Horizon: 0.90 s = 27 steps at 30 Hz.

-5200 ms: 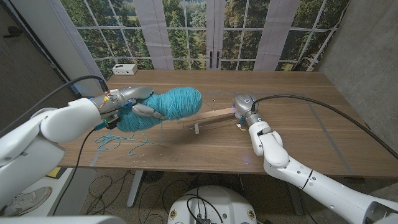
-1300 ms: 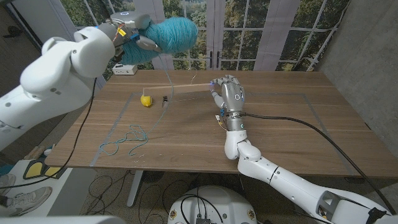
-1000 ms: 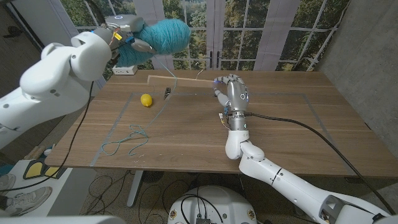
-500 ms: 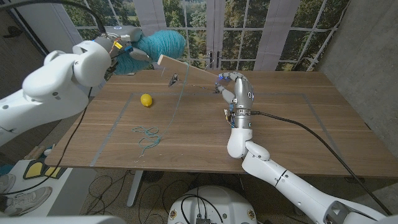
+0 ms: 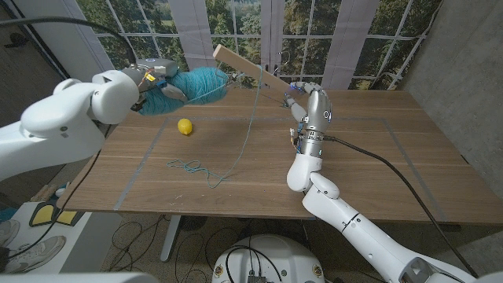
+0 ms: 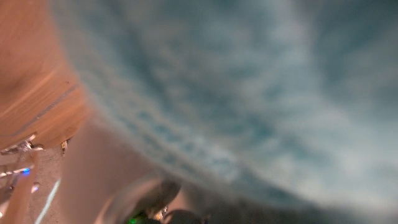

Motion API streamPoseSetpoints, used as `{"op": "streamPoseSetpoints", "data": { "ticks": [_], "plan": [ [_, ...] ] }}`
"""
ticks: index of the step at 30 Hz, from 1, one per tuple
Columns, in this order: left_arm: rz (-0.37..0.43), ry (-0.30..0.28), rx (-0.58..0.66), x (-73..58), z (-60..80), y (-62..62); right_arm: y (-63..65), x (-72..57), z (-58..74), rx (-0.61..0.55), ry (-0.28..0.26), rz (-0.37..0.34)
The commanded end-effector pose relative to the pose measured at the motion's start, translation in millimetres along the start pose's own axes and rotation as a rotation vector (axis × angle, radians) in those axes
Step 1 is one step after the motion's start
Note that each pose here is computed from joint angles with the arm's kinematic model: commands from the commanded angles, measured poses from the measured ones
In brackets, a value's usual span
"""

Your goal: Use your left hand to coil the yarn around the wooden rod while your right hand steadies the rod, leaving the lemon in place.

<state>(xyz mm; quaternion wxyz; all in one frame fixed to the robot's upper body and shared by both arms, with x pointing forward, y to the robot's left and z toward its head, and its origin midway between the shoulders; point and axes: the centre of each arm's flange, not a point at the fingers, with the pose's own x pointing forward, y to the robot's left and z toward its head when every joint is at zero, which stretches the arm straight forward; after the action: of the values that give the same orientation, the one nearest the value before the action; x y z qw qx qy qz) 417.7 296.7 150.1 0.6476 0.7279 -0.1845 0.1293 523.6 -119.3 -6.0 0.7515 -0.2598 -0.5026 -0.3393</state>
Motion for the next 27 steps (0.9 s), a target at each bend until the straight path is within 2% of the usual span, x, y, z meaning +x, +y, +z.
{"op": "streamPoseSetpoints", "data": {
  "ticks": [1, 6, 8, 15, 19, 23, 26, 27],
  "plan": [
    [-0.143, -0.123, -0.053, -6.5, 21.5, -31.7, -6.4, 12.7, -0.9, -0.078, 0.029, -0.096],
    [-0.204, -0.195, -0.057, -4.8, 38.5, -37.3, -6.9, 14.7, 4.5, -0.102, 0.02, -0.115],
    [-0.201, -0.213, -0.027, -9.4, 46.8, -36.5, -6.9, 15.7, 6.1, -0.122, 0.026, -0.126],
    [-0.215, -0.323, -0.051, -23.7, 67.3, -33.0, -5.9, 22.0, 3.9, -0.177, 0.076, -0.142],
    [-0.218, -0.323, 0.018, -35.6, 78.9, -28.7, -4.6, 27.1, 0.8, -0.215, 0.108, -0.145],
    [-0.189, -0.274, 0.074, -44.8, 80.3, -25.3, -4.2, 31.9, -5.6, -0.239, 0.133, -0.143],
    [-0.222, -0.313, 0.066, -48.0, 85.2, -28.4, -4.4, 33.3, -11.0, -0.253, 0.157, -0.148],
    [-0.207, -0.316, 0.07, -49.4, 87.2, -29.5, -4.4, 33.2, -12.7, -0.256, 0.157, -0.146]
  ]
}}
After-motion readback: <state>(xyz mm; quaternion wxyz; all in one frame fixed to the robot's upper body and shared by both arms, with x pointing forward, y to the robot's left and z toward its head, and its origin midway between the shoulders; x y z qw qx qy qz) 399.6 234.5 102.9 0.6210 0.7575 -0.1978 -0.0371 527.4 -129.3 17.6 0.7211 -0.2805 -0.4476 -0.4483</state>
